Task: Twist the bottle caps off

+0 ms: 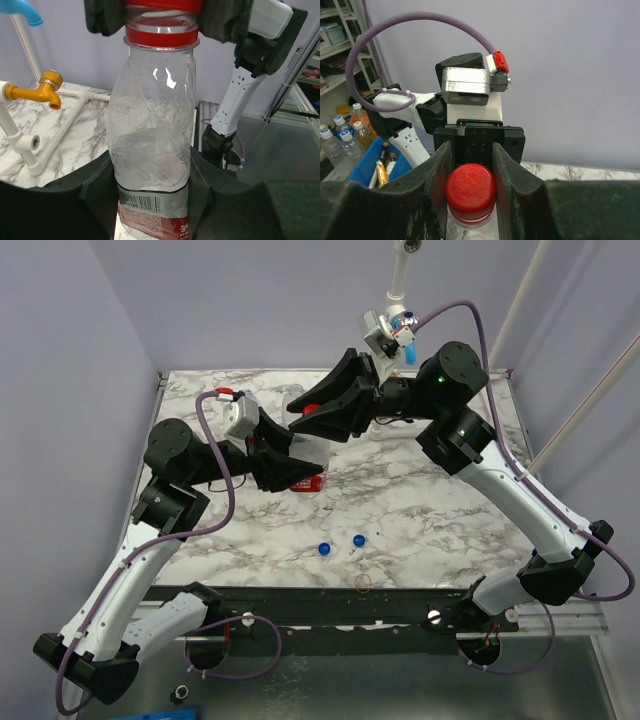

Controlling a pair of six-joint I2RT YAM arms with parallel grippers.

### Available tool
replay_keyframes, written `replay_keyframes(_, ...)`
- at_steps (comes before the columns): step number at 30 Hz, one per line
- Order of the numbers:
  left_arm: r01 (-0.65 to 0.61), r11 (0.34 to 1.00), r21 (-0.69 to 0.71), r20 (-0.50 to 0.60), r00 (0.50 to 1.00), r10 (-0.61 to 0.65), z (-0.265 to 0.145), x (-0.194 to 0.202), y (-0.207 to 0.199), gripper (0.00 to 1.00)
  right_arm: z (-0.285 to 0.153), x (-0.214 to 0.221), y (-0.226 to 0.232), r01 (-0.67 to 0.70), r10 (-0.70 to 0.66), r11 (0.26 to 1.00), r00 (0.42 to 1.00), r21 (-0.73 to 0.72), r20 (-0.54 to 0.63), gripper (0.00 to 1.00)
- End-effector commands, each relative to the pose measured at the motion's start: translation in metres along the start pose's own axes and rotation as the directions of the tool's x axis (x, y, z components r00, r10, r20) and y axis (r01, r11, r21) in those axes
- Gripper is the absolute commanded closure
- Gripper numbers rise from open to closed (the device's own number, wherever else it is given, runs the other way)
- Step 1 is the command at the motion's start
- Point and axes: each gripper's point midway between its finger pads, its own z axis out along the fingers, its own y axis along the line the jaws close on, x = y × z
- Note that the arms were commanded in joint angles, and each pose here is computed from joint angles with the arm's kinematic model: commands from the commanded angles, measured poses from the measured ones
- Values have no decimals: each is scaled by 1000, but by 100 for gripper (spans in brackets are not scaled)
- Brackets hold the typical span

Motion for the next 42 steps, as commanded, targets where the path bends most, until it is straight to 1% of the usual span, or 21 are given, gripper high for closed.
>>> replay_keyframes(1,52,996,70,-35,998,-49,1,6,-13,78,0,7,9,-3,1,999,999,-39,-37,91)
replay_keyframes(2,42,997,61,-30,999,-41,1,5,-12,78,-1,6,0,2,-1,1000,999,21,-39,82)
replay_keyframes(3,32,998,51,-26,999,-31,1,5,-10,78,-3,8,-13,-7,12,995,999,99,-49,67)
replay_keyframes(4,33,999,37,-33,999,-32,0,7,-8,78,-6,7,-26,-1,10,984,999,181,-49,53)
replay_keyframes(5,25,999,20,-33,999,-24,0,8,-5,78,-9,6,-35,2,10,970,999,242,-49,44)
replay_keyframes(6,12,1000,-3,-32,999,-12,0,9,0,78,-13,5,-42,5,8,956,999,293,-44,36)
replay_keyframes(8,-16,998,-61,-31,999,14,0,12,13,78,-20,1,-54,9,0,927,1000,376,-24,7)
replay_keyframes(9,-39,996,-86,-32,999,36,0,12,19,78,-22,-2,-56,5,-1,917,1000,399,-12,0)
replay_keyframes(13,-122,964,-235,-41,992,116,-4,14,50,78,-29,-9,-73,-22,26,864,1000,503,0,0)
replay_keyframes(17,-192,910,-368,-65,981,181,-12,13,79,78,-37,-12,-91,-62,61,795,998,603,21,0)
replay_keyframes(19,-237,871,-430,-90,971,219,-18,13,93,78,-38,-11,-95,-70,72,781,997,621,22,0)
replay_keyframes(23,-272,796,-540,-124,962,244,-28,10,118,78,-31,-1,-102,-81,103,767,995,636,3,0)
replay_keyframes(27,-280,783,-556,-133,959,249,-30,11,122,78,-21,6,-105,-76,106,778,994,623,-10,1)
replay_keyframes(30,-276,783,-558,-132,961,244,-30,13,123,78,-18,9,-110,-73,106,769,994,636,-15,9)
replay_keyframes(34,-275,766,-582,-136,961,241,-33,12,127,78,-17,9,-114,-71,100,748,995,660,-6,23)
replay_keyframes(40,-269,762,-589,-137,962,235,-33,14,130,78,-13,13,-115,-78,104,758,995,647,-2,46)
replay_keyframes(42,-264,764,-589,-134,964,230,-33,15,129,78,-11,18,-116,-82,114,761,993,644,-9,50)
